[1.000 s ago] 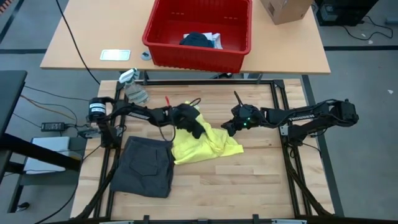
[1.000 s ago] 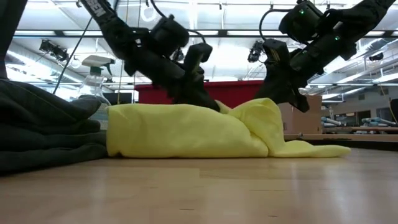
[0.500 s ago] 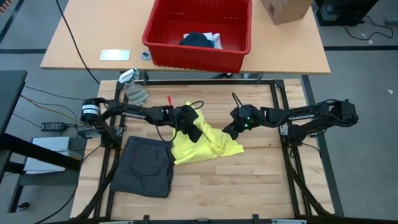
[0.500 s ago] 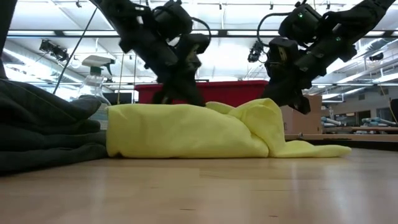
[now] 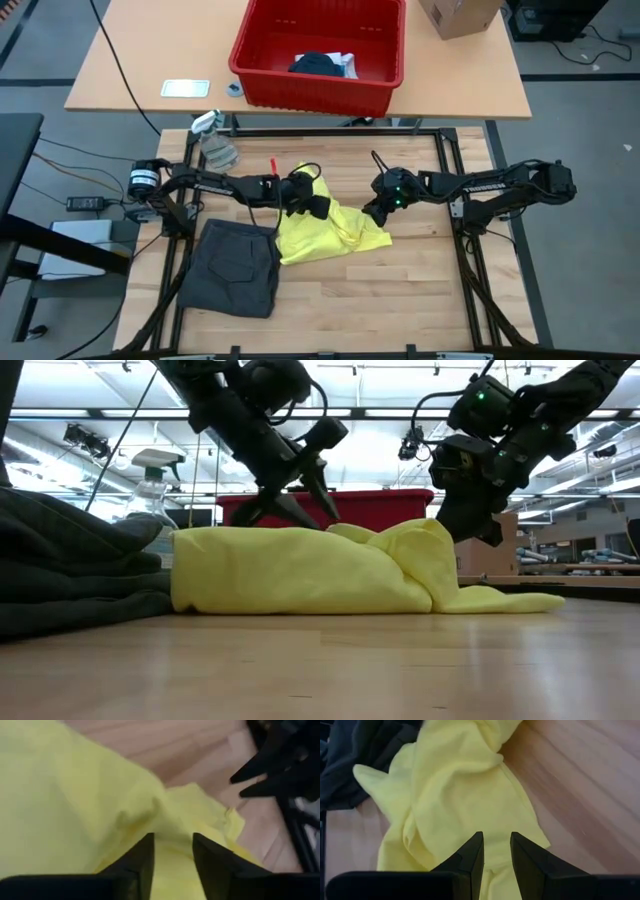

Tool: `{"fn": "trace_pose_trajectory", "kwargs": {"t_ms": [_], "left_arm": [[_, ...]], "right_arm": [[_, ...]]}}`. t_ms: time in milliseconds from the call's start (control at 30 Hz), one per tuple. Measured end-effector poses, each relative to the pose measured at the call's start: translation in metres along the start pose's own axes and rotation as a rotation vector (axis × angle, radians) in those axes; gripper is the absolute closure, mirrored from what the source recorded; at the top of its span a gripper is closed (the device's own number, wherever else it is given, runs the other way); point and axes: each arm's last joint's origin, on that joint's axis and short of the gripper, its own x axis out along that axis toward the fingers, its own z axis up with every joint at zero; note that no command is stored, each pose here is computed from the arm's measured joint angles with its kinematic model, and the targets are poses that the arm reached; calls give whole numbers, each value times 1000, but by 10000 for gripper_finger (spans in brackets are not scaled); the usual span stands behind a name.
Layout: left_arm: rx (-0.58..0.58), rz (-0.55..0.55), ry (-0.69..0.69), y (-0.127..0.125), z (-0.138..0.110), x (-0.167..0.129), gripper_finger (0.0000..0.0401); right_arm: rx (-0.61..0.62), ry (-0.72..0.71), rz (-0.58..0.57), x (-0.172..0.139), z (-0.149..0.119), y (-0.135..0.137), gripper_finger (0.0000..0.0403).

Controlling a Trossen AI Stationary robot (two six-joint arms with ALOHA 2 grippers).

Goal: Fold Laundry from Bin
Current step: Fold the yellow shirt

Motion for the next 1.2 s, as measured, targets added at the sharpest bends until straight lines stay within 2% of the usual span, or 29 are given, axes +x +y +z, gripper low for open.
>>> {"fn": "trace_pose_trajectory", "kwargs": {"t_ms": [133, 233, 400, 533, 700, 767, 867, 1033, 1200], "left_arm": [[-15, -41, -74, -3, 7, 4, 220], [-11, -93, -125, -4, 12, 17, 211], [-17, -9, -90, 12, 7, 44, 221], [15, 14, -50, 14, 7, 51, 266], [90, 17, 30, 20, 7, 55, 368], [110, -5, 52, 21, 11, 55, 390], [161, -85, 69, 22, 22, 55, 395], [263, -301, 66, 12, 43, 52, 398], [506, -546, 64, -34, 60, 37, 400]], "right_arm": [[-18, 4, -3, -1, 1, -3, 298], [-5, 7, 13, -2, 4, -7, 298], [22, 19, -3, -3, 5, -13, 298], [37, 22, -16, -4, 5, -17, 298], [72, 32, -34, -4, 5, -19, 298], [77, 26, -40, -5, 6, -21, 298], [98, 5, -71, -6, 8, -25, 298], [160, -36, -128, -8, 12, -33, 298], [201, -86, -178, -16, 17, -40, 298]]}}
